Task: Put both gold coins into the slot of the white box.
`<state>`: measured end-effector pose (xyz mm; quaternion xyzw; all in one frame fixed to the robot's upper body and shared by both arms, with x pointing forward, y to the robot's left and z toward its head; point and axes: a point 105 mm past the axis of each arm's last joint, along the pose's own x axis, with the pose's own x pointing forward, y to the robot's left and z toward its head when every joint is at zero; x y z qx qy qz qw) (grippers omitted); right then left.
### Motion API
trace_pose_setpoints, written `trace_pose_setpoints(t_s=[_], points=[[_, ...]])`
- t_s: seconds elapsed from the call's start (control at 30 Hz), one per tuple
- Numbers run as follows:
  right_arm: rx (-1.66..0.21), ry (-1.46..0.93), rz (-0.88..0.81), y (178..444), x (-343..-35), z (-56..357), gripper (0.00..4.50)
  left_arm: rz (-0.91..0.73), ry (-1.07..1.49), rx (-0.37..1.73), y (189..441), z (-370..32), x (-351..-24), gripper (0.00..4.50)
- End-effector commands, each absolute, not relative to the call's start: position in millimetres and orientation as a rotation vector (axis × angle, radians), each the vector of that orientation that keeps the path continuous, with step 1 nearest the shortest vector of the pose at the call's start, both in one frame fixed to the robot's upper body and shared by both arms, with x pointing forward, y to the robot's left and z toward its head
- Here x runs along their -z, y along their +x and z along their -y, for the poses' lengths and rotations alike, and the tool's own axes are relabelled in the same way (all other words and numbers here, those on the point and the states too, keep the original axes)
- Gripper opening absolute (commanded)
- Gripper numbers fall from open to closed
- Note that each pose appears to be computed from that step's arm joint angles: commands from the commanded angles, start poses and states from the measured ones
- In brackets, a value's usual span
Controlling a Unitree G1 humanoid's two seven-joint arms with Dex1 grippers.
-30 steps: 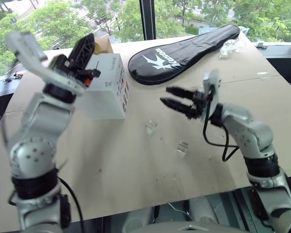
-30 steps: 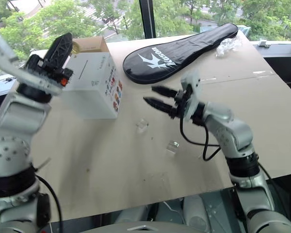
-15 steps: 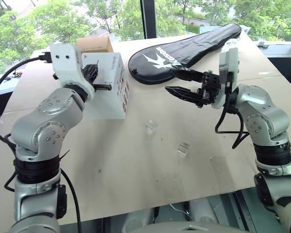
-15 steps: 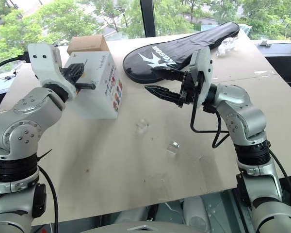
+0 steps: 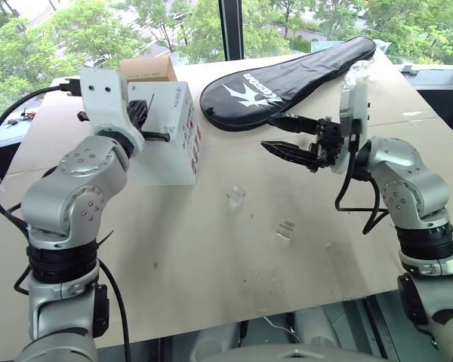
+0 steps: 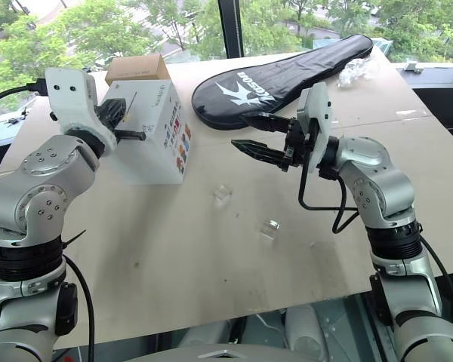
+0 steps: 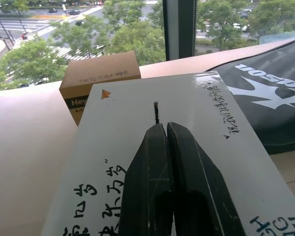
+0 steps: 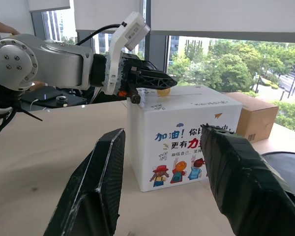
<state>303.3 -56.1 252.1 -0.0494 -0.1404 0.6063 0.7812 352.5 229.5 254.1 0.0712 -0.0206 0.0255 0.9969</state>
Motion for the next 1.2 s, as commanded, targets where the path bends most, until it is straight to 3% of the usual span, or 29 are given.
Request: trace_pose_setpoints(t_s=[0.03, 0.33, 0.43, 0.57, 0.67, 0.77, 0.87, 0.93, 1.0, 1.2], points=[[-1.294, -0.123, 0.362, 301, -263, 62, 2.6, 0.063, 0.158, -0.118, 349, -244, -261, 0.0], [-1.292, -0.12, 0.363, 301, -264, 61, 2.6, 0.051, 0.178, -0.114, 350, -243, -255, 0.0], [-1.291, -0.121, 0.362, 301, -264, 61, 2.67, 0.063, 0.146, -0.116, 350, -243, -256, 0.9], [-1.283, -0.122, 0.357, 302, -263, 63, 2.67, 0.14, 0.13, -0.127, 348, -245, -270, 2.73], [-1.267, -0.117, 0.347, 303, -262, 66, 2.67, 0.256, 0.08, -0.068, 342, -237, -291, 2.73], [-1.247, -0.091, 0.325, 302, -257, 75, 2.67, 0.341, 0.104, 0.149, 323, -209, -301, 2.73], [-1.216, -0.067, 0.262, 299, -239, 91, 2.67, 0.283, 0.115, 0.352, 298, -190, -280, 2.73], [-1.196, -0.059, 0.207, 295, -216, 107, 2.67, 0.119, 0.12, 0.458, 277, -187, -240, 2.73], [-1.149, -0.026, 0.112, 294, -191, 124, 2.67, -0.041, 0.102, 0.492, 255, -196, -201, 2.73], [-1.045, -0.078, -0.021, 297, -142, 166, 2.67, -0.262, 0.072, 0.508, 213, -211, -135, 2.73]])
